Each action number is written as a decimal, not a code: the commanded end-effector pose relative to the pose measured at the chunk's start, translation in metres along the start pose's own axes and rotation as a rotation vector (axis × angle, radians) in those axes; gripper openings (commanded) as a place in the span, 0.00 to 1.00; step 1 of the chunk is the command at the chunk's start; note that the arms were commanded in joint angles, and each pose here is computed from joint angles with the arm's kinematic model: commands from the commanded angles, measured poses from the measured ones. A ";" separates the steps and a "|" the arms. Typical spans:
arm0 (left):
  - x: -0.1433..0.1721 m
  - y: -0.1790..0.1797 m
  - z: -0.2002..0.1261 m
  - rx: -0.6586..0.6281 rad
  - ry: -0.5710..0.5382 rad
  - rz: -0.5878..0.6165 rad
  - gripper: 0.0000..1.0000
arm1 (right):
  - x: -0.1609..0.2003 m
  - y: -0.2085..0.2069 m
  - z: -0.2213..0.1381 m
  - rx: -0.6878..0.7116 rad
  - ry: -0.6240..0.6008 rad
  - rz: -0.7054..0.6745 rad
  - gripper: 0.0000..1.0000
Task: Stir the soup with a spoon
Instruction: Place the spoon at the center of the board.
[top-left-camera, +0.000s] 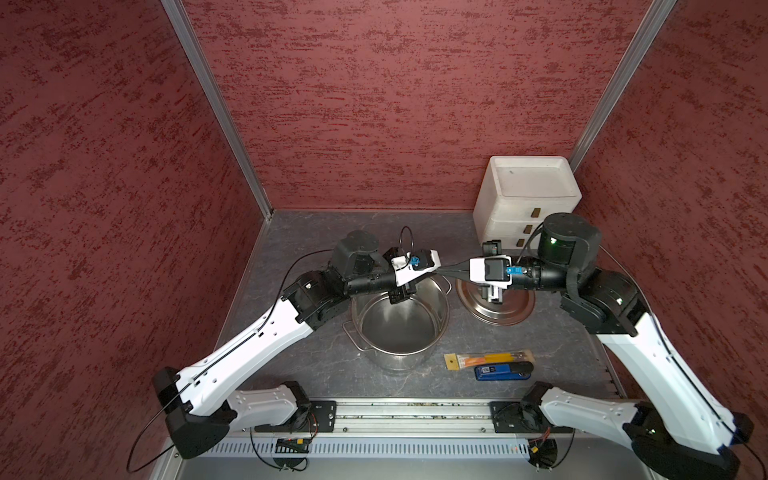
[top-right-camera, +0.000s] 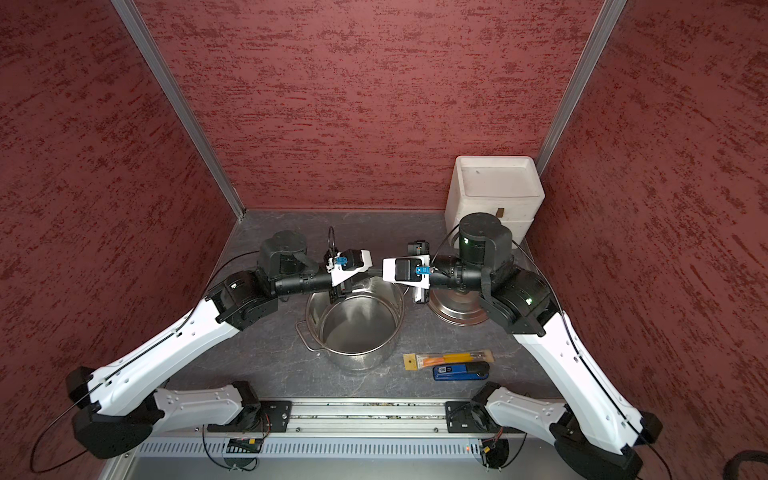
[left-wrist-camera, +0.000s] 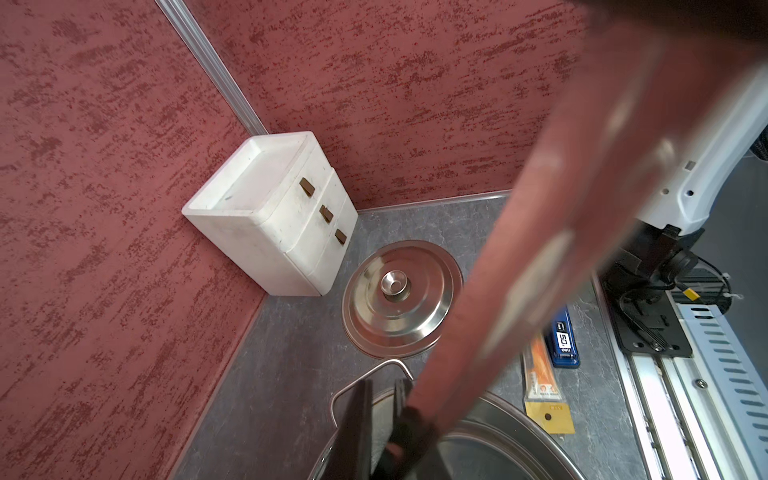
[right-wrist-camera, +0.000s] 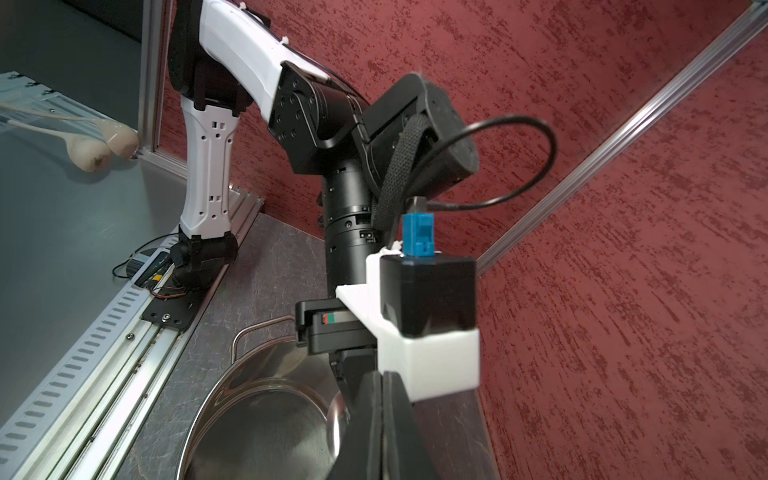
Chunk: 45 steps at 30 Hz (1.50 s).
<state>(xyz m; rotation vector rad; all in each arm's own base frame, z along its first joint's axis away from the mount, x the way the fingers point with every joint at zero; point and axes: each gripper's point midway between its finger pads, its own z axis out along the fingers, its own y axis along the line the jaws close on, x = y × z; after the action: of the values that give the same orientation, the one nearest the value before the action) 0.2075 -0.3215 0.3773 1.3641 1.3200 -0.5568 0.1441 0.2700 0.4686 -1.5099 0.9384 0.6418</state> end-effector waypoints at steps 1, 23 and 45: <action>-0.023 0.025 -0.015 -0.157 -0.079 0.066 0.00 | -0.014 0.013 -0.005 -0.043 -0.063 0.048 0.00; -0.048 0.046 -0.126 -0.621 0.149 1.186 0.00 | -0.037 -0.041 0.036 -0.201 -0.107 1.787 0.52; -0.035 0.039 -0.126 -0.585 0.177 1.247 0.00 | -0.022 0.010 0.089 -0.404 0.065 1.910 0.47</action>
<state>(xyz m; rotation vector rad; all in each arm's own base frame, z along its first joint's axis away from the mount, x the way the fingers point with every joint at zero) 0.1918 -0.2144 0.4499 1.4548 0.4801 0.7467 0.1401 0.3643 0.4551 -0.4190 2.3502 2.1213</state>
